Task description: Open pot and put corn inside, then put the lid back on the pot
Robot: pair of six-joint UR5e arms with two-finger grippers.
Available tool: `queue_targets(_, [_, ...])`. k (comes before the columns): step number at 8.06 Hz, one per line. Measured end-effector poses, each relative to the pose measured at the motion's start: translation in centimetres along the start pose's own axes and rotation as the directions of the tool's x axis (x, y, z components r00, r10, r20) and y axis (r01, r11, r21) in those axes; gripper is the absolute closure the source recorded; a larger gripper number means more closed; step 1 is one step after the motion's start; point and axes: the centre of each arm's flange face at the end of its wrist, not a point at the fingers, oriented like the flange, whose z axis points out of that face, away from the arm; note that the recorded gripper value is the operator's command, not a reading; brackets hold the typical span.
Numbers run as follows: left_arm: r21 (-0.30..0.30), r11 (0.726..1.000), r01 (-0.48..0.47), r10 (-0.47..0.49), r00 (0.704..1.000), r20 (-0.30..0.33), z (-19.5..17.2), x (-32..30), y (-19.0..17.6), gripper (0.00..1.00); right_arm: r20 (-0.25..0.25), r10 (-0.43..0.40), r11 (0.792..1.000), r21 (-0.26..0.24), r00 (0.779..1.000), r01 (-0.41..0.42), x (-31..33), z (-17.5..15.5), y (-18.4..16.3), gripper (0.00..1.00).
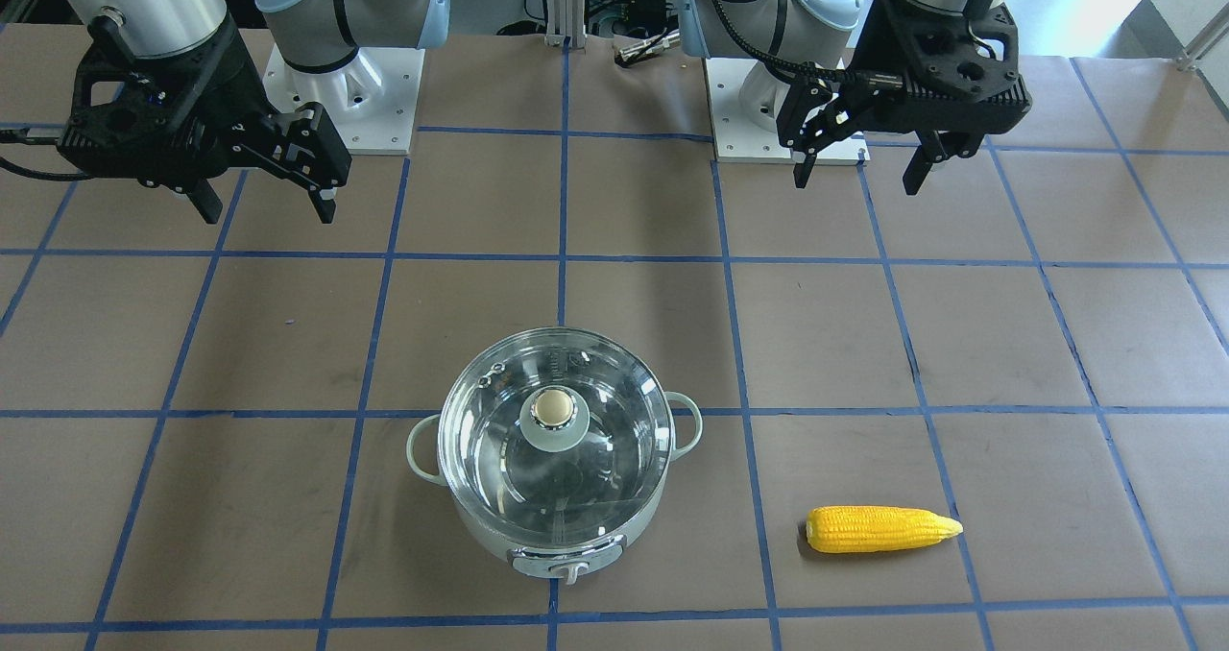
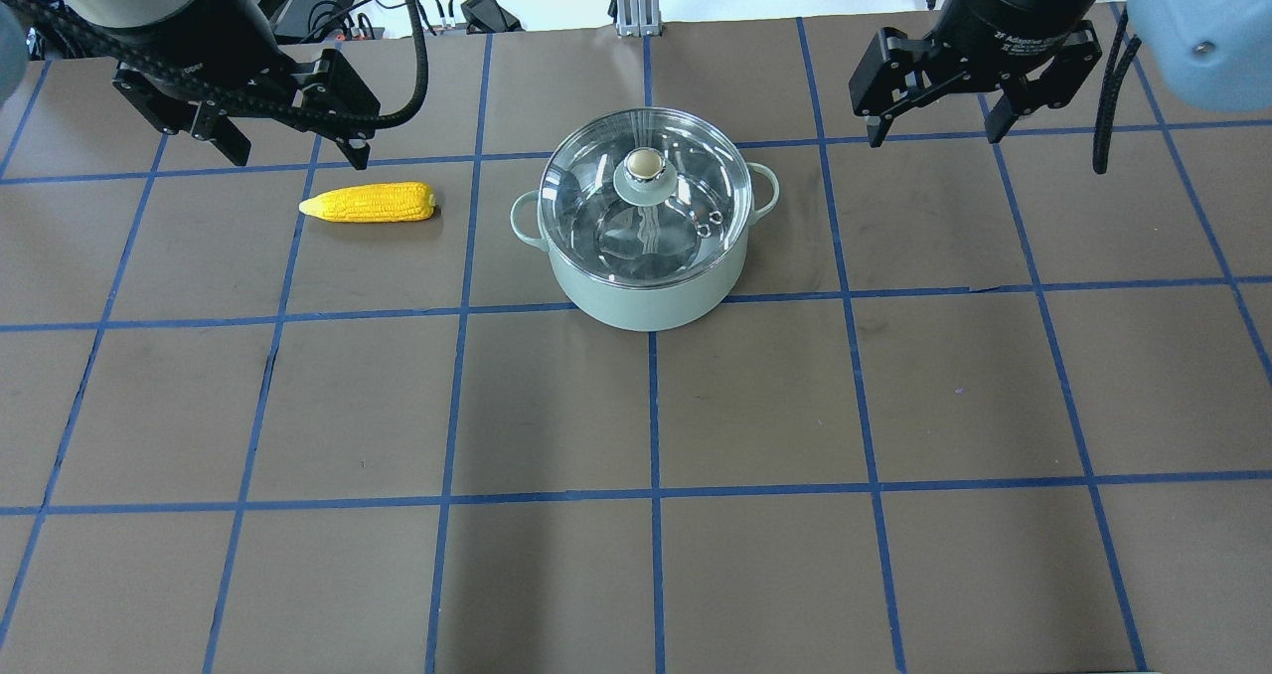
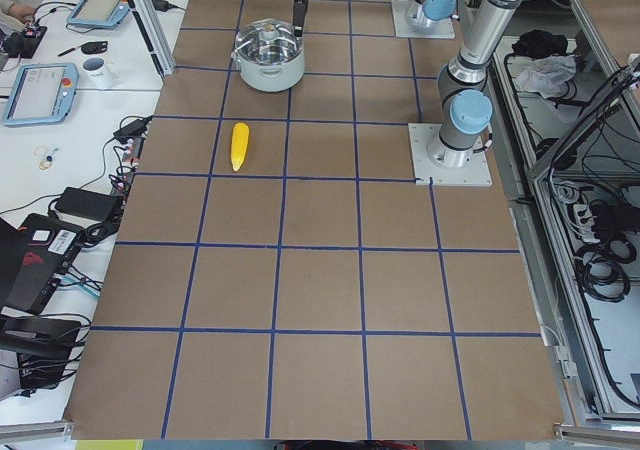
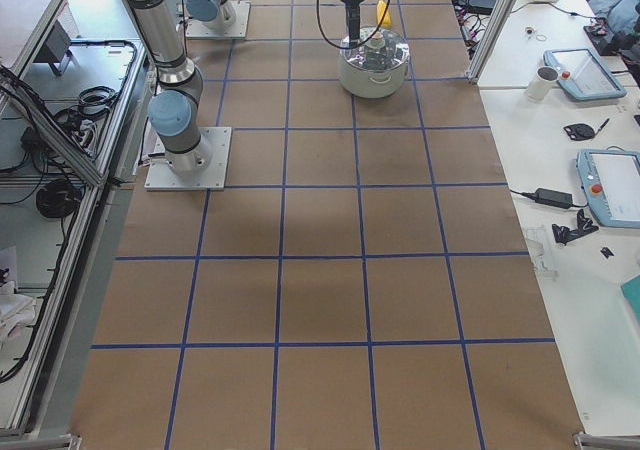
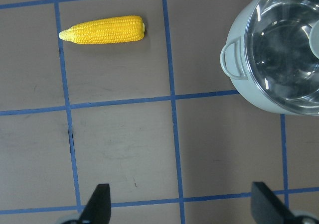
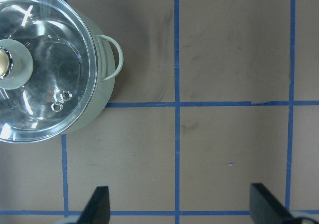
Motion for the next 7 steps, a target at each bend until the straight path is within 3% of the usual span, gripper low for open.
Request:
queue_targets(4, [0.001, 1.000, -0.016, 0.016, 1.000, 0.001, -0.1, -0.6, 0.0, 0.00, -0.001, -0.003, 1.000, -0.004, 1.000, 0.003, 0.0, 0.2, 0.0, 0.00])
queue_targets(7, [-0.009, 0.979, -0.201, 0.201, 0.979, 0.006, 0.8, -5.2, -1.2, 0.00, 0.000, -0.007, 1.000, -0.006, 1.000, 0.007, 0.0, 0.3, 0.0, 0.00])
